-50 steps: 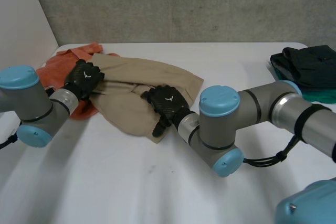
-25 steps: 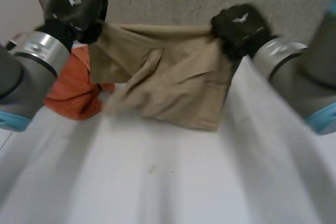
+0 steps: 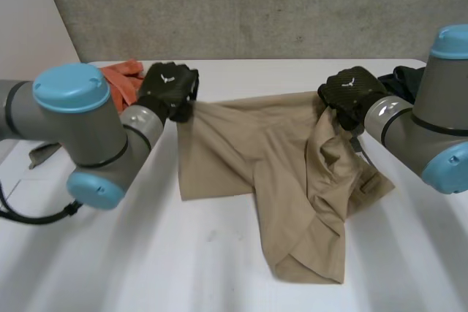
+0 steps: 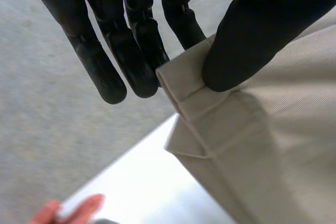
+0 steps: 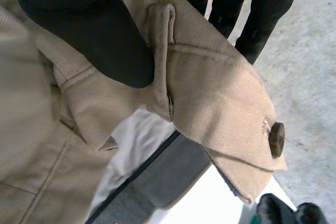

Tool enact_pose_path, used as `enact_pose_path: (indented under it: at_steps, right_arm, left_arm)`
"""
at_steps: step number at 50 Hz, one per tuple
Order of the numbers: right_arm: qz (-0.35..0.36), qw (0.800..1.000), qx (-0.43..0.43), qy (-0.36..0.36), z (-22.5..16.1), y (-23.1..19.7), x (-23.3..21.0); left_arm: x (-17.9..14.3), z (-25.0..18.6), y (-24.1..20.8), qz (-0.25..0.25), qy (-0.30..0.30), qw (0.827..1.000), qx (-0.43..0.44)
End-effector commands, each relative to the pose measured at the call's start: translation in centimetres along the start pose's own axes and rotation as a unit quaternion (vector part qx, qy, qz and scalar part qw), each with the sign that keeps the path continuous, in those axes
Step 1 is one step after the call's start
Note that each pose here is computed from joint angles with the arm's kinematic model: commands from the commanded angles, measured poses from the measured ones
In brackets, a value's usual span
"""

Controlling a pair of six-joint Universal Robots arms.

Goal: Fold the laundry.

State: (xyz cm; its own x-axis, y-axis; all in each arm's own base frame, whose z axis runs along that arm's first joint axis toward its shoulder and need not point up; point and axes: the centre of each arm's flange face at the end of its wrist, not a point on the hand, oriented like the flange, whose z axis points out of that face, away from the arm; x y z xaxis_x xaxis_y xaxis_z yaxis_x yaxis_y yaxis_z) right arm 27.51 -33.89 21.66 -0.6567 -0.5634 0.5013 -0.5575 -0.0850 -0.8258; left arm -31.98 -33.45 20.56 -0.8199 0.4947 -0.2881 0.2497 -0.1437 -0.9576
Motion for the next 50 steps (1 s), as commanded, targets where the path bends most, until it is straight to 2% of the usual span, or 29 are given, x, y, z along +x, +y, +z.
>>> enact_pose_path:
  at_steps: [1,4,7,11,15,18,22,29,35,41,46,50]
  right_arm:
    - [0.031,0.998,0.05,0.005,0.2,-1.8,-1.0]
    - [0.051,0.994,0.089,0.025,0.9,-2.7,-0.7]
    - [0.056,0.994,0.096,0.023,1.3,-2.7,-1.0]
    - [0.055,0.995,0.084,0.015,1.8,-1.8,-1.6]
    - [0.053,0.995,0.085,0.026,1.0,-2.4,-0.9]
    - [0.052,0.994,0.086,0.035,0.1,-3.3,-0.3]
    - [0.053,0.997,0.057,0.025,-1.6,-3.7,0.0]
    - [0.053,0.998,0.016,0.0,-2.5,-2.7,-1.0]
    - [0.058,0.998,0.009,-0.015,-1.7,-1.7,-1.9]
    - [0.08,0.997,-0.002,-0.023,1.8,0.8,-3.1]
    - [0.11,0.993,-0.026,-0.034,3.1,2.8,-4.3]
    - [0.115,0.991,-0.047,-0.045,2.2,3.7,-5.1]
  left_arm:
    - [-5.0,3.9,-0.4,0.09,-0.09,0.99,0.059]
    - [-6.5,5.3,-1.0,0.114,-0.125,0.981,0.095]
    - [-6.6,5.9,-0.9,0.116,-0.127,0.979,0.109]
    - [-5.5,5.8,-0.5,0.118,-0.099,0.982,0.112]
    - [-4.1,4.6,1.3,0.116,-0.073,0.987,0.085]
    - [-3.5,3.6,0.6,0.115,-0.068,0.988,0.083]
    - [-2.2,1.3,-1.0,0.111,-0.055,0.989,0.079]
    - [0.4,-5.4,-2.1,0.094,-0.034,0.995,0.012]
    - [4.4,-9.5,-1.1,0.041,0.027,0.998,-0.042]
    - [5.1,-9.1,0.2,-0.011,0.03,0.998,-0.061]
    - [5.7,-7.5,3.1,-0.009,0.028,0.995,-0.096]
    - [5.6,-6.6,4.4,-0.005,0.01,0.994,-0.109]
